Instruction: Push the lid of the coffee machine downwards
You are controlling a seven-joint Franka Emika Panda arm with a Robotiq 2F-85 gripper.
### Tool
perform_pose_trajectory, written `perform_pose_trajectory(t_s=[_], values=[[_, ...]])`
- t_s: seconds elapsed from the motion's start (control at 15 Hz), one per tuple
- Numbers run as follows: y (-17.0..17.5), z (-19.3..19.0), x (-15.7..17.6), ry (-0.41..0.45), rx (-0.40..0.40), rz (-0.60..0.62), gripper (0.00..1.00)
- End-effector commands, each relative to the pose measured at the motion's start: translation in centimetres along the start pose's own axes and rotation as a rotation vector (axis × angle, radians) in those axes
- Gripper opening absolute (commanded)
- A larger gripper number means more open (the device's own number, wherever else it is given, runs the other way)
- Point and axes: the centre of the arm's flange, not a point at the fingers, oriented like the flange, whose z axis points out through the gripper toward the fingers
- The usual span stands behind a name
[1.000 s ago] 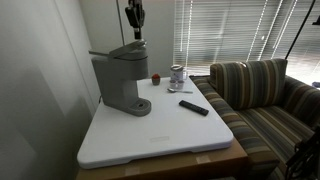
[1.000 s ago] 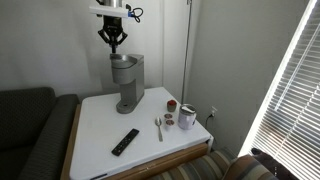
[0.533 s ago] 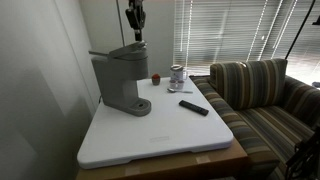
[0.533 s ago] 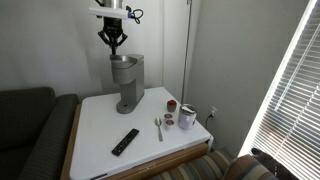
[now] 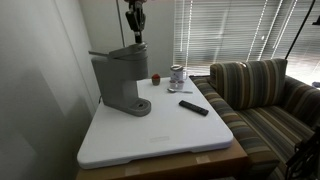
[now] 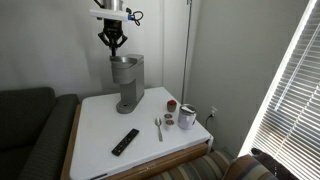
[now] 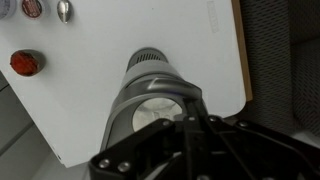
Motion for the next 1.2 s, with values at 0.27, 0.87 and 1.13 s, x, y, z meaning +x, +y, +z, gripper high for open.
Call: perform_pose_trajectory(t_s=[0.27,0.87,1.13], values=[[1.6,7.8,1.6,0.004,0.078,0.015,0.00],[1.9,7.4,1.3,0.027,0.101,0.022,0.00],[1.3,5.9,0.6,0.028,0.076,0.035,0.00]])
